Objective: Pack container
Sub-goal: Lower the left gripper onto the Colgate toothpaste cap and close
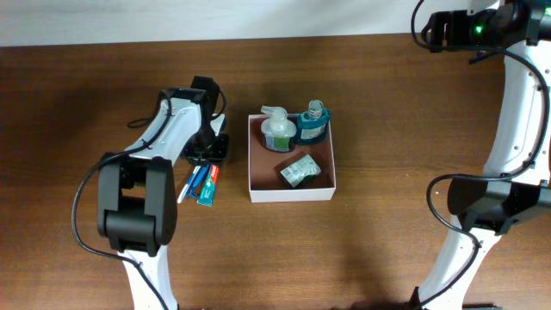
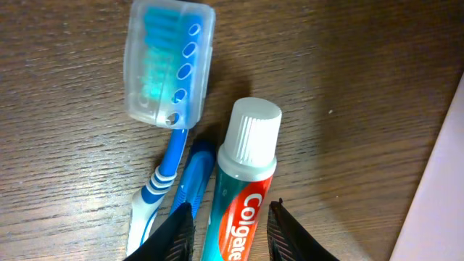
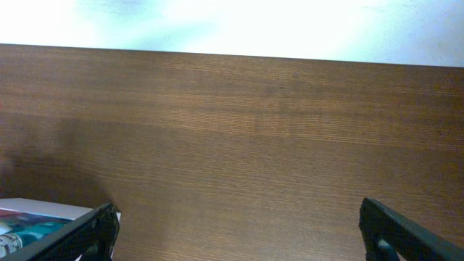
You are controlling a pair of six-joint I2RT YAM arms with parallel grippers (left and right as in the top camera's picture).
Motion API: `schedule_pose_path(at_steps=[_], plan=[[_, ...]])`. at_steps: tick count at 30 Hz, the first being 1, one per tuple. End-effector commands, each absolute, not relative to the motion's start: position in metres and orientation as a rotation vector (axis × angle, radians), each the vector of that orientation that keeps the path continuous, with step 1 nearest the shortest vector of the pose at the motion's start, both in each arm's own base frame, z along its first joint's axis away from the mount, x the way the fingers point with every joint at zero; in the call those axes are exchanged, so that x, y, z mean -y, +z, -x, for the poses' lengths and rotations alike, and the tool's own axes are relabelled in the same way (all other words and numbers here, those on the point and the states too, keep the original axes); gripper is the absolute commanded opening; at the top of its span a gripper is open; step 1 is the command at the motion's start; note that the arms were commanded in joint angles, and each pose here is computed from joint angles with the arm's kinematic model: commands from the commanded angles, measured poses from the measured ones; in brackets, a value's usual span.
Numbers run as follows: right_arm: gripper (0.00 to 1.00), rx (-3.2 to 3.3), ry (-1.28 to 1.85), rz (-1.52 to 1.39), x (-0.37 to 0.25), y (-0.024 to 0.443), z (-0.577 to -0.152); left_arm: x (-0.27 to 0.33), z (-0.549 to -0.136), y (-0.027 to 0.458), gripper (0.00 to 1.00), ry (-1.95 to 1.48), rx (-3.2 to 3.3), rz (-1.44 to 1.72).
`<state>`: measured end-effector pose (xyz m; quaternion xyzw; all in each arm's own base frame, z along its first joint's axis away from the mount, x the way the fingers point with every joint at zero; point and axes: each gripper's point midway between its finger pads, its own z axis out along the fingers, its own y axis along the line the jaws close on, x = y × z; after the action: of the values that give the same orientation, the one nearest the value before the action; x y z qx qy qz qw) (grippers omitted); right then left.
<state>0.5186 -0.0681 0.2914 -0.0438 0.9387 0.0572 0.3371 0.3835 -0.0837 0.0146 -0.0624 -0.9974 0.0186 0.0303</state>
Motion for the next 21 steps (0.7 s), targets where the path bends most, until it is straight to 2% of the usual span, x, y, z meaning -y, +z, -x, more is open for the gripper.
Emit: schedule_pose_path(at_steps=[1, 21], plan=[[0.99, -2.438, 0.143, 0.110, 0.070, 0.295, -0.519, 0.087, -0.388, 0.014, 0.34, 0.024, 3.084, 0.225], [0.99, -2.438, 0.143, 0.110, 0.070, 0.295, -0.519, 0.097, -0.388, 0.013, 0.34, 0.024, 3.095, 0.203]])
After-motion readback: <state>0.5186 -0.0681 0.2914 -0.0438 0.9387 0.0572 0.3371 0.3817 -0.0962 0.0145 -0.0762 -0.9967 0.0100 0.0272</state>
